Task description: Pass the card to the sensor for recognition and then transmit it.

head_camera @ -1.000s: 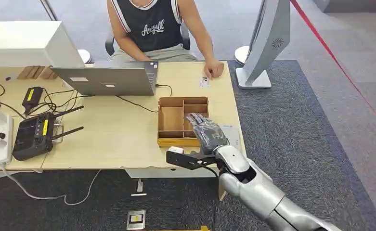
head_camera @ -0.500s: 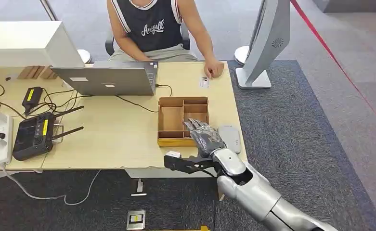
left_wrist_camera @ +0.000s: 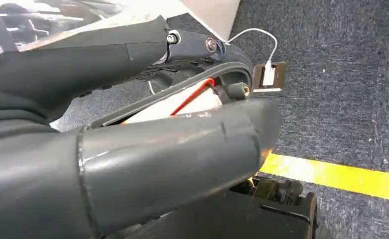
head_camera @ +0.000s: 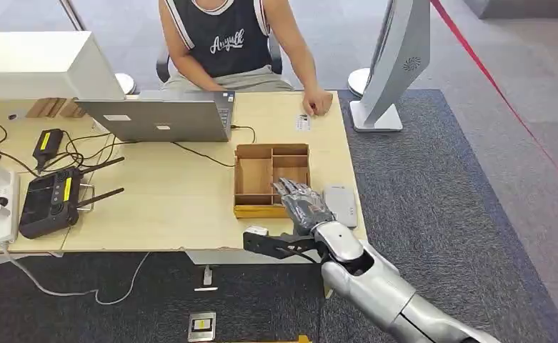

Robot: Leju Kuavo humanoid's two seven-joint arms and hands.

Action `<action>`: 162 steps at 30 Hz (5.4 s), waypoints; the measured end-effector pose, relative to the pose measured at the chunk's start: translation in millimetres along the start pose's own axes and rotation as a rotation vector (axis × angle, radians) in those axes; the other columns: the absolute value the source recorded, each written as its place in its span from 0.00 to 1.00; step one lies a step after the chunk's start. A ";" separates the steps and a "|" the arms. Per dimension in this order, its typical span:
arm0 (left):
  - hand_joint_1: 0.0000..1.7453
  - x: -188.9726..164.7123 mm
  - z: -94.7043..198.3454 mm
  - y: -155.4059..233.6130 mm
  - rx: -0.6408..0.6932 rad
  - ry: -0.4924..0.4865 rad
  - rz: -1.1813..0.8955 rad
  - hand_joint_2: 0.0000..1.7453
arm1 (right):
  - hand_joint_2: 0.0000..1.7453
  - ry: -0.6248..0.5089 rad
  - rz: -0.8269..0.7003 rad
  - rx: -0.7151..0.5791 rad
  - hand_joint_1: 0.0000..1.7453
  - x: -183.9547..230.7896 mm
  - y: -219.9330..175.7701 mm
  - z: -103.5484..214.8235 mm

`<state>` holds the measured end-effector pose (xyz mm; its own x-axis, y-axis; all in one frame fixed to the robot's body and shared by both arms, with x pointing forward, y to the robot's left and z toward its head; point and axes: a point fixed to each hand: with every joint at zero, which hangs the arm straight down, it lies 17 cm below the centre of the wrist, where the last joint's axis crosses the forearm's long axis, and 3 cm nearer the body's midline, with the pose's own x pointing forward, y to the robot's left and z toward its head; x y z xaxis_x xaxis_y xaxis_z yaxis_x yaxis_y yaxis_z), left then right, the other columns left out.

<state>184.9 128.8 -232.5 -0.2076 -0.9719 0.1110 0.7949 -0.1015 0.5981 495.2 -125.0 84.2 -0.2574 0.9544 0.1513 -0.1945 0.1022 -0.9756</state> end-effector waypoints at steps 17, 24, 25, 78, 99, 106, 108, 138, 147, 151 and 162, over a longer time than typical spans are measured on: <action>0.00 4.2 -0.2 0.8 -0.001 -0.020 -0.034 0.00 | 1.00 0.017 0.030 -0.196 0.00 -13.1 -25.2 -6.6; 0.00 6.4 -0.3 1.6 0.003 -0.030 -0.048 0.00 | 1.00 0.049 0.034 -0.261 0.00 -29.1 -25.2 -13.8; 0.00 6.5 -0.3 1.7 0.003 -0.031 -0.050 0.00 | 1.00 0.056 0.039 -0.250 0.00 -32.1 -20.6 -14.5; 0.00 13.5 0.1 0.8 -0.002 -0.068 -0.103 0.00 | 1.00 0.041 0.009 -0.186 0.00 -23.3 7.2 -24.3; 0.00 17.6 -0.1 2.0 0.000 -0.087 -0.131 0.00 | 1.00 0.028 -0.013 -0.188 0.00 -14.9 5.8 -26.5; 0.00 18.1 0.0 1.4 -0.005 -0.090 -0.141 0.00 | 1.00 0.040 -0.012 -0.178 0.00 -18.6 9.7 -26.1; 0.00 18.1 0.1 1.0 -0.007 -0.090 -0.142 0.00 | 1.00 0.042 -0.011 -0.170 0.00 -19.5 11.8 -25.9; 0.00 25.5 -0.1 1.6 -0.017 -0.132 -0.189 0.00 | 1.00 0.066 -0.009 -0.123 0.96 -26.3 21.4 -29.3; 0.00 24.3 -0.5 3.2 -0.011 -0.123 -0.202 0.00 | 1.00 0.063 -0.010 -0.122 1.00 -25.5 22.7 -29.1; 0.00 24.9 -0.4 2.5 -0.014 -0.128 -0.206 0.00 | 1.00 0.055 -0.016 -0.135 1.00 -22.7 19.8 -29.8; 0.00 38.9 2.6 -3.6 -0.047 -0.224 -0.224 0.00 | 1.00 0.027 -0.028 -0.297 1.00 -14.1 -53.4 -47.6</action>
<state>172.6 91.9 -228.3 -0.4965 -0.8540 0.1556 0.7398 -0.3225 0.5905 554.3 -130.6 126.5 -0.2301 0.9566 0.1788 0.0849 0.2027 -0.9755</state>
